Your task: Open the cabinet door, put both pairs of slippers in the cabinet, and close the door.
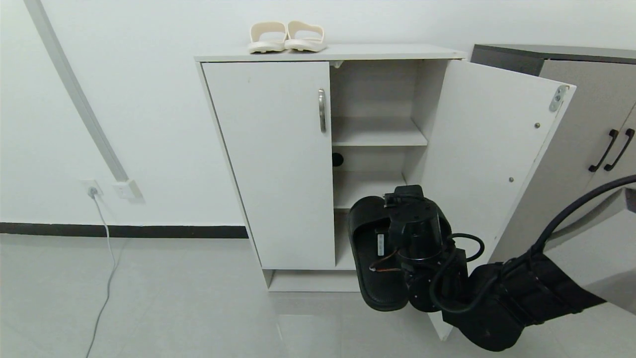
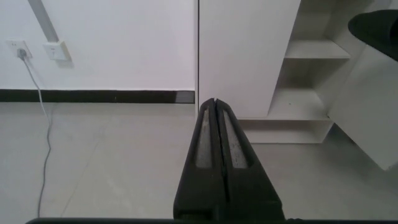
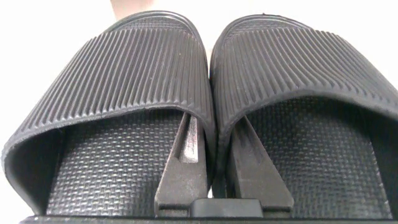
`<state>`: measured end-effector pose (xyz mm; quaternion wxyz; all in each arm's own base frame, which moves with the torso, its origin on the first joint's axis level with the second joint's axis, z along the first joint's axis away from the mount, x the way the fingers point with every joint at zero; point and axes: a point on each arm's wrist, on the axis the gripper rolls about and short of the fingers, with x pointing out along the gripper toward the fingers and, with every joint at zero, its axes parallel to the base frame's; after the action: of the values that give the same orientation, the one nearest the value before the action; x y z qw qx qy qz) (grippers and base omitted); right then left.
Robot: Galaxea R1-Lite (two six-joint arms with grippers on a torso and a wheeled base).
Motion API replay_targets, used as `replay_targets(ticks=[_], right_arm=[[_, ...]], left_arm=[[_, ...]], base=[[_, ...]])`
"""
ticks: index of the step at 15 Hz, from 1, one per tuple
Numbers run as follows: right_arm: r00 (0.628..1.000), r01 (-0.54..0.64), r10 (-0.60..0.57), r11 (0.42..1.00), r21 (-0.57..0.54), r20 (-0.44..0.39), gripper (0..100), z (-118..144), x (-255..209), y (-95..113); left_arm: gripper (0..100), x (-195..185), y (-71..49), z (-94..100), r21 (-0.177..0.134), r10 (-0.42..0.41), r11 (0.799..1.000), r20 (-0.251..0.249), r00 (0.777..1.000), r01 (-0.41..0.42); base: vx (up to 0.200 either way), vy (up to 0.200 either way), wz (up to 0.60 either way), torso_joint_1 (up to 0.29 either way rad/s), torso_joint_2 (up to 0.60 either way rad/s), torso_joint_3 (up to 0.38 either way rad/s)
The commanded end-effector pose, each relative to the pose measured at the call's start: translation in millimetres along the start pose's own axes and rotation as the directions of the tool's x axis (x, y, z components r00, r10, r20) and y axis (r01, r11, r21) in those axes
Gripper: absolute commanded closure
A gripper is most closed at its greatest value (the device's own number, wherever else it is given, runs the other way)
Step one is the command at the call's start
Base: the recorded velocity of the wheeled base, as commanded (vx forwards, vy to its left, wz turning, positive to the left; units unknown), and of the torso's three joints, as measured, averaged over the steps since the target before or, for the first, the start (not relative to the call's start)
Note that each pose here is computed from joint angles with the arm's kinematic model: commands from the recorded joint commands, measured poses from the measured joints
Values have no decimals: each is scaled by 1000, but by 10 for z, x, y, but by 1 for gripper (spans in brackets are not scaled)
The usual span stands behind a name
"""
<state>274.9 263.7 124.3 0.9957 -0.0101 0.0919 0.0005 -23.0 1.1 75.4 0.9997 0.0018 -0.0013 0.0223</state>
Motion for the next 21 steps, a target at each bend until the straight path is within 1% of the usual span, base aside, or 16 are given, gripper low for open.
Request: replay_targets(ticks=[1, 2, 8, 12, 17, 21], right_arm=[[1000, 12, -12, 1000, -6, -8, 100, -44, 56, -7], [1000, 22, -22, 1000, -11, -15, 100, -82, 106, -15], [999, 38, -38, 999, -5, -12, 100, -64, 148, -63], [999, 39, -39, 999, -14, -19, 100, -70, 118, -100], [996, 83, -84, 996, -32, -43, 100, -119, 281, -288], [994, 96, -98, 995, -37, -57, 100, -173, 368, -350]], left_arm=[[100, 2, -1, 1, 1, -2, 1000, -3, 1000, 2], [100, 2, -1, 1, 1, -2, 1000, -3, 1000, 2], [100, 2, -1, 1, 3, -2, 1000, -3, 1000, 2], [100, 2, 0, 1, 1, 0, 1000, -3, 1000, 0], [100, 2, 0, 1, 1, 0, 1000, -3, 1000, 0], [100, 2, 0, 1, 0, 3, 1000, -3, 1000, -3]], base=[[0, 0, 0, 0, 0, 0], [0, 0, 0, 0, 0, 0], [200, 0, 0, 1, 3, 1], [0, 0, 0, 0, 0, 0], [0, 0, 0, 0, 0, 0], [0, 0, 0, 0, 0, 0]])
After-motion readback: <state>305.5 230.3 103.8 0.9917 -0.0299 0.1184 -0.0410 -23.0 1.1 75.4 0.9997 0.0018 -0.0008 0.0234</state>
